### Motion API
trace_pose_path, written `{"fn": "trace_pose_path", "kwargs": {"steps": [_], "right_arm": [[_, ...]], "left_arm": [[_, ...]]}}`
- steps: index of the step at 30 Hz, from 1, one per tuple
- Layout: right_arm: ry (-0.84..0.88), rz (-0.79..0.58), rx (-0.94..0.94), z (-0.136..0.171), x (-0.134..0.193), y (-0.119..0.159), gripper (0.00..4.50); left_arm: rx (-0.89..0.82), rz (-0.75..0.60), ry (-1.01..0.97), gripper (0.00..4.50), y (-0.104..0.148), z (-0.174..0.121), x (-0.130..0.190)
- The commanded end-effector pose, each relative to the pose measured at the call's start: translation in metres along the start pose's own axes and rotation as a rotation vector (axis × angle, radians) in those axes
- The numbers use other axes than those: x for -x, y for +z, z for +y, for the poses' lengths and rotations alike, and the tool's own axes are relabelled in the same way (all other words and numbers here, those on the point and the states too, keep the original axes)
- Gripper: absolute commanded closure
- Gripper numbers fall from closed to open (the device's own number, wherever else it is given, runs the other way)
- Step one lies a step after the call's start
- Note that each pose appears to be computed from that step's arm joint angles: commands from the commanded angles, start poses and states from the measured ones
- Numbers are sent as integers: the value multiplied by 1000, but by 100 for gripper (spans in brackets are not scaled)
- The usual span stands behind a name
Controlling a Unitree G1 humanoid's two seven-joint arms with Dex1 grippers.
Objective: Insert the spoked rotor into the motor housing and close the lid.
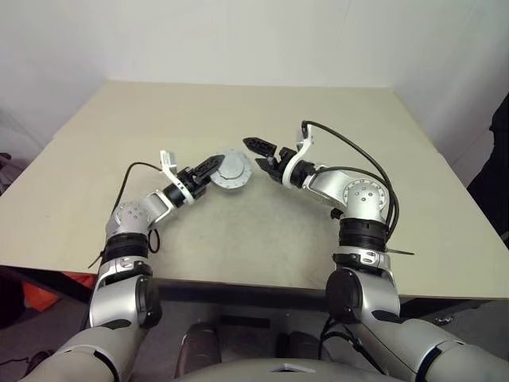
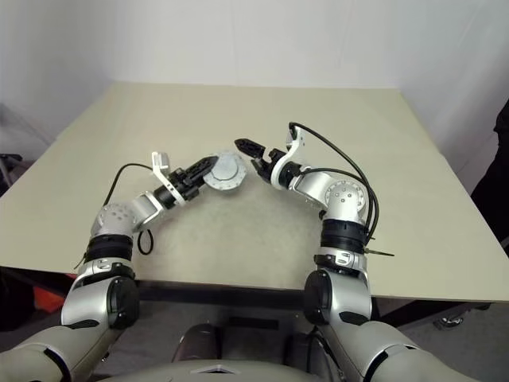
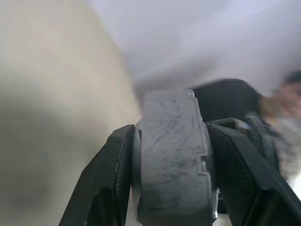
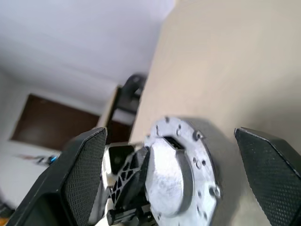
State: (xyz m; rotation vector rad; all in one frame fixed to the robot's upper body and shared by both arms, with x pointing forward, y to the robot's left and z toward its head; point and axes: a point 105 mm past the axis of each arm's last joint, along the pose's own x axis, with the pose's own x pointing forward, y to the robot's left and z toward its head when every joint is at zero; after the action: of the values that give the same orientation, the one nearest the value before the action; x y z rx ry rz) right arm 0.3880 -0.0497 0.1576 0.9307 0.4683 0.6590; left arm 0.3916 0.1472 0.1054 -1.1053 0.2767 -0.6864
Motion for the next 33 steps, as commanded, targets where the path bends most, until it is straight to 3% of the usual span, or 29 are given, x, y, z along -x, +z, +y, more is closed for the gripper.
{"fn": "trace_pose_path", "kwargs": {"steps": [1,6,10,19,33], "right_arm": [[24,-40,36,7,2,7,4],[22,-37,31,4,3,6,4],[23,-32,31,5,1,5,4],[39,-17,30,8,-5,2,4],[38,6,6,7,-11,-1,4]], "left_arm": [[-95,-210,24,224,53,-4,20],[-129,-423,180,224,97,17,63],[-143,-508,307,224,112,33,81],[-157,-542,391,224,121,43,93],[-249,-603,415,224,145,35,123]]}}
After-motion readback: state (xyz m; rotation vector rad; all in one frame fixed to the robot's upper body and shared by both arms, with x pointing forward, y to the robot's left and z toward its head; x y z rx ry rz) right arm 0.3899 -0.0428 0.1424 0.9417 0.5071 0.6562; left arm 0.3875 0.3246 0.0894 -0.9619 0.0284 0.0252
